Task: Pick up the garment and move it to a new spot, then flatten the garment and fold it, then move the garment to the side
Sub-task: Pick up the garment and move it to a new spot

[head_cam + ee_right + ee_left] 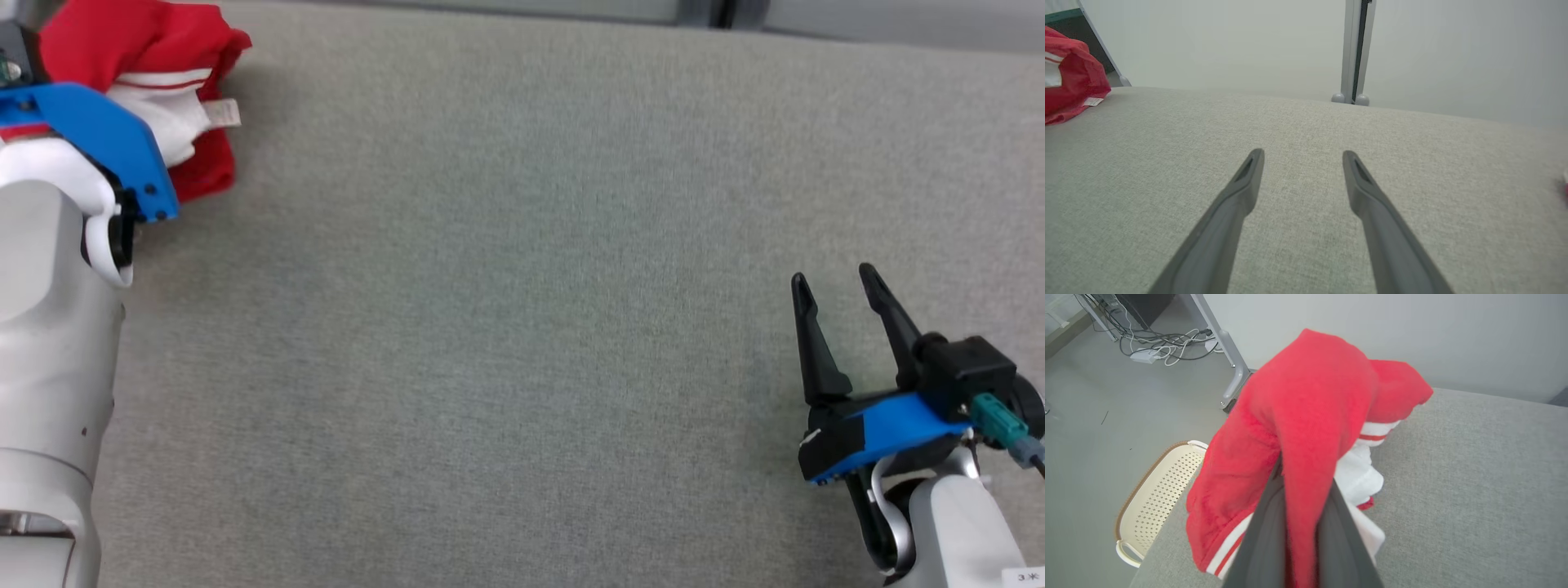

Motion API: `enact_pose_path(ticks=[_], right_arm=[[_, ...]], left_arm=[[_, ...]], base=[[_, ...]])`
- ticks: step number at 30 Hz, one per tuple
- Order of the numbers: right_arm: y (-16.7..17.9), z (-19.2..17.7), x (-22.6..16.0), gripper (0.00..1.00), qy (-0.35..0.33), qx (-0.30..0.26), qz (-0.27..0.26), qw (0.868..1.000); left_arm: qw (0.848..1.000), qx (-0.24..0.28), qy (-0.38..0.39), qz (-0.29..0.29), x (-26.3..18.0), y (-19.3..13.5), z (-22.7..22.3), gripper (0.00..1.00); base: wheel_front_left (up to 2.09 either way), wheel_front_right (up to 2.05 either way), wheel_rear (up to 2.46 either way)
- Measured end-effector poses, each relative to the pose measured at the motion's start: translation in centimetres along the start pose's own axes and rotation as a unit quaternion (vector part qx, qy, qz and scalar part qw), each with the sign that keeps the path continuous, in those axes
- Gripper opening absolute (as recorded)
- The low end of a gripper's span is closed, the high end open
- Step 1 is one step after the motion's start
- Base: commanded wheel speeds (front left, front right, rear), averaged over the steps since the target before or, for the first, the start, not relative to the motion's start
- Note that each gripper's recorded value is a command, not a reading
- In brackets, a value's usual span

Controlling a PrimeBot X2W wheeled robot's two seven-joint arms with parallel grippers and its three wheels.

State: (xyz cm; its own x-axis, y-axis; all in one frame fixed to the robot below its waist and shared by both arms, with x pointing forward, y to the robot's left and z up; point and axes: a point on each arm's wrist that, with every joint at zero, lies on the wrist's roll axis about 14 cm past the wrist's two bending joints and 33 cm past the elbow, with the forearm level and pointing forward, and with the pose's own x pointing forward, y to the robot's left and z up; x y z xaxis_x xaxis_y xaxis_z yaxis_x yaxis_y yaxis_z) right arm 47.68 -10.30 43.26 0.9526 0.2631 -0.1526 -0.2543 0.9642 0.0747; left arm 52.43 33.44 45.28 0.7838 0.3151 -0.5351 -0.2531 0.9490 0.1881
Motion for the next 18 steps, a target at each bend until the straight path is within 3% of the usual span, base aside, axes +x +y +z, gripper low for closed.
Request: enact_pose_path(ticks=[9, 15, 18], right_arm=[[-1.1, 2.4, -3.5, 1.0, -0.032, 0.015, -0.026, 0.999], [-3.5, 3.2, -6.3, 1.0, -0.05, 0.022, -0.067, 0.996], [-5.3, 3.2, -8.4, 1.0, -0.054, 0.026, -0.099, 0.993]], left_arm=[[0.991, 0.012, -0.116, -0.071, -5.3, -2.5, 8.4, 0.0], [0.976, 0.033, -0.166, -0.138, -8.2, -7.6, 11.8, 0.0], [0.962, 0.041, -0.193, -0.19, -10.2, -11.9, 13.5, 0.0]], base=[[0.0, 0.0, 0.0], [0.0, 0.0, 0.0], [0.0, 0.0, 0.0]])
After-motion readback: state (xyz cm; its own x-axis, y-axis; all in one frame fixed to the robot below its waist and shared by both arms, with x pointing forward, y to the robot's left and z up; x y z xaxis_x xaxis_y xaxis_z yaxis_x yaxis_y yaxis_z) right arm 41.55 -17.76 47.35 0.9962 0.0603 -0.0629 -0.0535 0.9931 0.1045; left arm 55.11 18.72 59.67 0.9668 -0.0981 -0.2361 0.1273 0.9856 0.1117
